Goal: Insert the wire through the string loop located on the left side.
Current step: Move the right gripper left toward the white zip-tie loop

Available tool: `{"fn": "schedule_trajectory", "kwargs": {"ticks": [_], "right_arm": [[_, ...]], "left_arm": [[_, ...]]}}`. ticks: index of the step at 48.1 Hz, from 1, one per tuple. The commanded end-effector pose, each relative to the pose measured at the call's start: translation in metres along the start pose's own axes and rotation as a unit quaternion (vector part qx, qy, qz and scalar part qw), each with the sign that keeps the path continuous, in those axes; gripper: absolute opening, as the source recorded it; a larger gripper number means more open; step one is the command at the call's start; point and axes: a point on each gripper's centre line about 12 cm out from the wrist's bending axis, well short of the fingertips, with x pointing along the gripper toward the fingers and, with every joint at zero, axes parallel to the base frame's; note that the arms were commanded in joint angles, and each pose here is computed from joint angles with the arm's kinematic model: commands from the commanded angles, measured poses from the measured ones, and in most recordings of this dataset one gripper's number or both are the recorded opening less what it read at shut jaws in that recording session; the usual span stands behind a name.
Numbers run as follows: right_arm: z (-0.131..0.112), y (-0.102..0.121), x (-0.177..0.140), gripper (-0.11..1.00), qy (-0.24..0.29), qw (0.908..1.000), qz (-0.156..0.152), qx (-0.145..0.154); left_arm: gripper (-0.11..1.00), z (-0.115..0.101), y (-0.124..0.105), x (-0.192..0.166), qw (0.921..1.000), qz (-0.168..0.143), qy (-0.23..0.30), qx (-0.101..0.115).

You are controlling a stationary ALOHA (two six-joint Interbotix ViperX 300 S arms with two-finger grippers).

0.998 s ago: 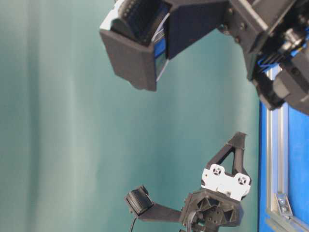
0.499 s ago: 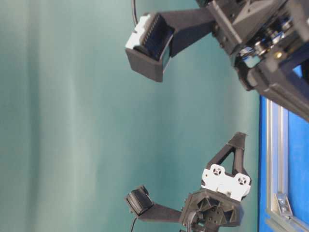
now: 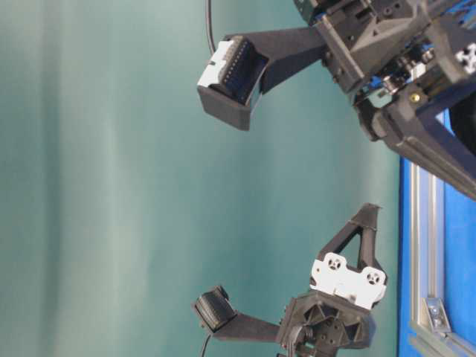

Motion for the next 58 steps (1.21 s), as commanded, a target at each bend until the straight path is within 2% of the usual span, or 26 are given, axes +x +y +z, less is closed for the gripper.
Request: {"fn": "schedule_trajectory", "kwargs": {"ticks": [1,25,58], "right_arm": [[0.018,0.005,0.004,0.0,-0.025,0.9997,0.007,-0.002],[0.028,0.007,0.043,0.0,-0.015,0.9999,0.006,-0.007],[0.028,0.008,0.049,0.0,-0.018,0.9998,0.007,-0.007]], "left_arm": [[0.0,0.014,-0.001,-0.002,0.9998,-0.002,-0.021,-0.001],[0.0,0.013,0.0,-0.003,0.9998,-0.002,-0.019,-0.001],[0.0,0.013,0.0,-0.003,0.9998,-0.002,-0.019,-0.001]]}}
